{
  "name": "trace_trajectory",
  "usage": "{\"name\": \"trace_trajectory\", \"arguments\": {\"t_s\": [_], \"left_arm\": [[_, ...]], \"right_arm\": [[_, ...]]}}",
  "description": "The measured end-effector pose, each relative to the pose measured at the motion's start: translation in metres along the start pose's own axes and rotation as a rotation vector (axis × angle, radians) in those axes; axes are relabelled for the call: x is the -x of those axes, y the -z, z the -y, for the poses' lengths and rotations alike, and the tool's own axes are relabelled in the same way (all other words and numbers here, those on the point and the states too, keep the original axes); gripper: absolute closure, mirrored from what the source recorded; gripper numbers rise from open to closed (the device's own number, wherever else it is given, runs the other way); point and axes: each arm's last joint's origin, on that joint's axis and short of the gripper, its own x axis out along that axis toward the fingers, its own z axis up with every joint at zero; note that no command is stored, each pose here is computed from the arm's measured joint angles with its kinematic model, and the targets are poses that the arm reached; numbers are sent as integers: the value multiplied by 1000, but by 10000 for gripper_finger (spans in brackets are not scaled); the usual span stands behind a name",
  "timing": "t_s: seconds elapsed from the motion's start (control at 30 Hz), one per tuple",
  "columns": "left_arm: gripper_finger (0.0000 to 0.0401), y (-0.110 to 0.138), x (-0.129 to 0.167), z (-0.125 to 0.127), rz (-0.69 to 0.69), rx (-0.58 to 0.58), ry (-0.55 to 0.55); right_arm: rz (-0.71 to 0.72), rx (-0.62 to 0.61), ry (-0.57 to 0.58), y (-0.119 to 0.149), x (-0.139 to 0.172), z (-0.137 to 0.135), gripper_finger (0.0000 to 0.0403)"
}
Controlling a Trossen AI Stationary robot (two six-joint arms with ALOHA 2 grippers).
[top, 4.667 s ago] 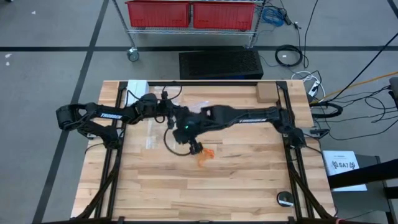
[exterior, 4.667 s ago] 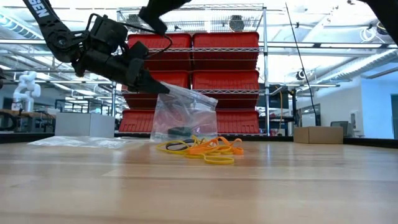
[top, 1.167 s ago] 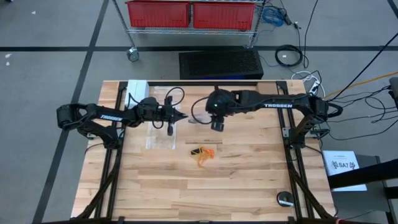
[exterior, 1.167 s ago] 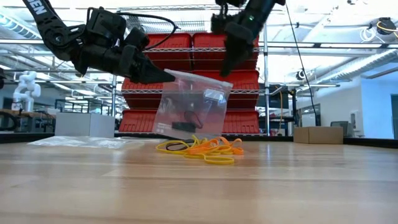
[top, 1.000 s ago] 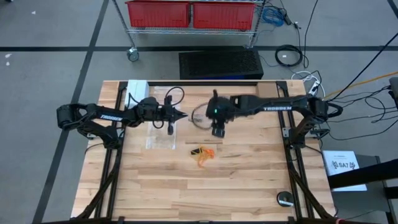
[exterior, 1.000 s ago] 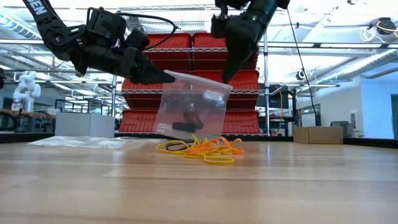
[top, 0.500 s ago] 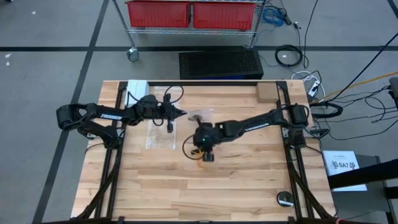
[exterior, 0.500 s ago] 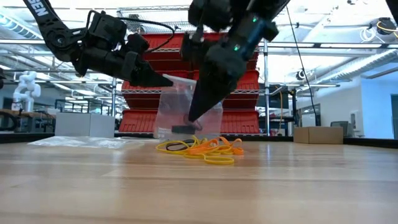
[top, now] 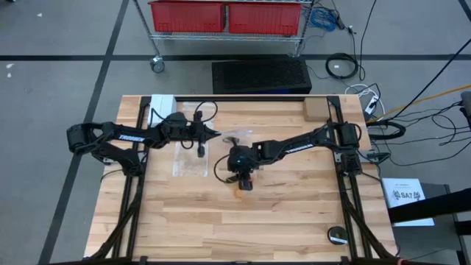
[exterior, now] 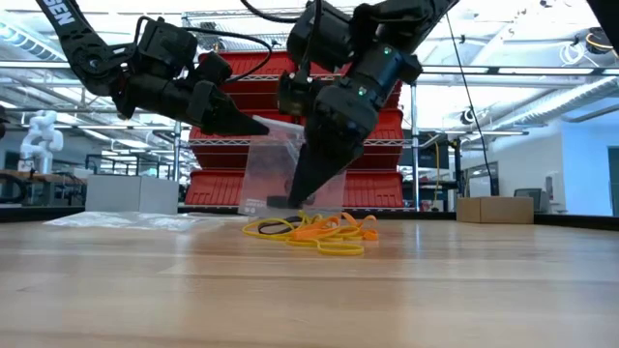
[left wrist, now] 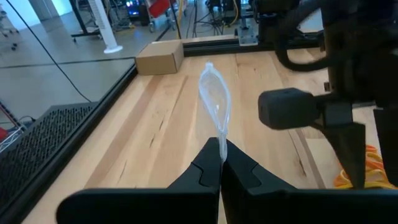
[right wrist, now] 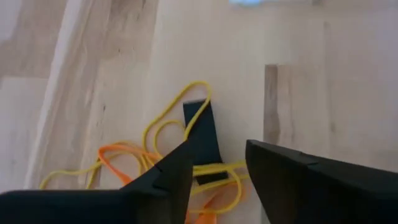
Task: Sort rubber bands
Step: Put the black rubber band into the transparent zip bag
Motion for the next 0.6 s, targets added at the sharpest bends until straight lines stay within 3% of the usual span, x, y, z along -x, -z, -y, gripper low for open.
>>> {"name": "trace_trajectory", "arguments": {"t_s": [0.43,0.6], "left_arm": [[399,1,0,0,-6,-1,2],[399,1,0,0,-14,-2,3]], "right_arm": [[-20,-2,-39,6,-17,1,263],[-5,3,-25,4,-17,1,291]]}}
